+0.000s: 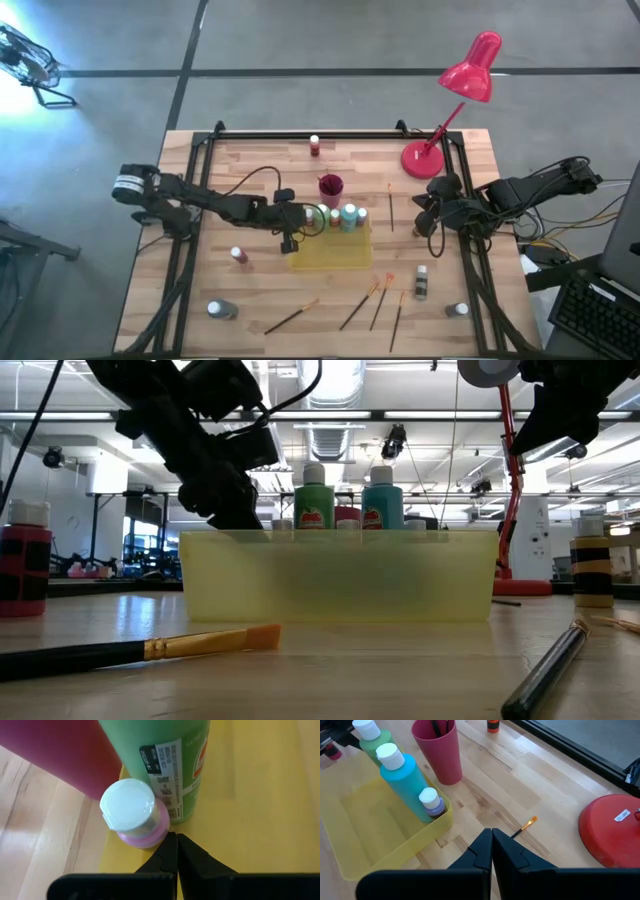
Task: Pick & Place Paint Supplies
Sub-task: Put the small pink paint bottle into the yellow bin, then put the large blue paint bottle into the yellow bin
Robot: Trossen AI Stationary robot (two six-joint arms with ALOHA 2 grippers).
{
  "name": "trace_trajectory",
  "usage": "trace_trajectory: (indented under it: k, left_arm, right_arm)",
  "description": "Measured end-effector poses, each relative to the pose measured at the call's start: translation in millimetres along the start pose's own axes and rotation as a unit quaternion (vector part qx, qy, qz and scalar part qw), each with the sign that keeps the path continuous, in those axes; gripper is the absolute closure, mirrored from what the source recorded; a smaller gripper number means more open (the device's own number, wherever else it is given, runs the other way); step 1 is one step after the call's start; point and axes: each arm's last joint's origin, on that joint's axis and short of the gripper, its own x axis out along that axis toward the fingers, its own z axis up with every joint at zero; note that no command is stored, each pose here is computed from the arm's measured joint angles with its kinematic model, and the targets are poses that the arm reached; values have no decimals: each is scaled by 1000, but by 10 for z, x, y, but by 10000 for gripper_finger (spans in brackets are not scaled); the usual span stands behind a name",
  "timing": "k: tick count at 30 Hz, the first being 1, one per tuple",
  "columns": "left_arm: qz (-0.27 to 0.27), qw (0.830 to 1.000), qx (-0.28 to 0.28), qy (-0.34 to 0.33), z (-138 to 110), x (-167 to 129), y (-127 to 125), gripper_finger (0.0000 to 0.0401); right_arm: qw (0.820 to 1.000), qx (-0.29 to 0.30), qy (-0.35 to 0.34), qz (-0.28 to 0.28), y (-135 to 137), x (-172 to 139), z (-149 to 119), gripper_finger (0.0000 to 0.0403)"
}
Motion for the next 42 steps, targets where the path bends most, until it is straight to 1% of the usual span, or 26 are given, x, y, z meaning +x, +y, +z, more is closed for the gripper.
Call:
trace_trajectory:
  k: [3,7,13,16,20,28,32,35,38,40,42]
  left_arm:
    - [0,1000,1,3,-6,0,0,401]
    - [2,999,5,32,-35,-39,10,401]
    - [-4,999,-8,37,89,-288,1,400]
    - [-15,999,-15,27,206,-496,-44,399]
    - [-36,999,-11,34,324,-799,-160,399]
    - [-51,998,-14,36,584,-1575,-479,396]
    - [-81,995,-46,36,666,-1919,-607,389]
    - [-117,988,-83,54,671,-2124,-709,376]
    - [-150,977,-126,84,635,-2277,-820,356]
    - [-156,968,-160,114,571,-2351,-878,340]
    - [-161,955,-198,148,502,-2417,-932,324]
  right_arm:
    - [1000,0,0,0,0,0,0,394]
    - [1000,0,0,0,0,0,0,394]
    - [1000,0,0,0,0,0,0,394]
    - [1000,0,0,0,0,0,0,394]
    - [1000,0,0,0,0,0,0,394]
    - [1000,0,0,0,0,0,0,394]
    - [1000,0,0,0,-1,1,-1,394]
    - [1000,0,0,0,0,0,0,394]
    - [1000,0,0,0,0,0,0,394]
    - [1000,0,0,0,0,0,0,394]
    - [1000,0,0,0,0,0,0,394]
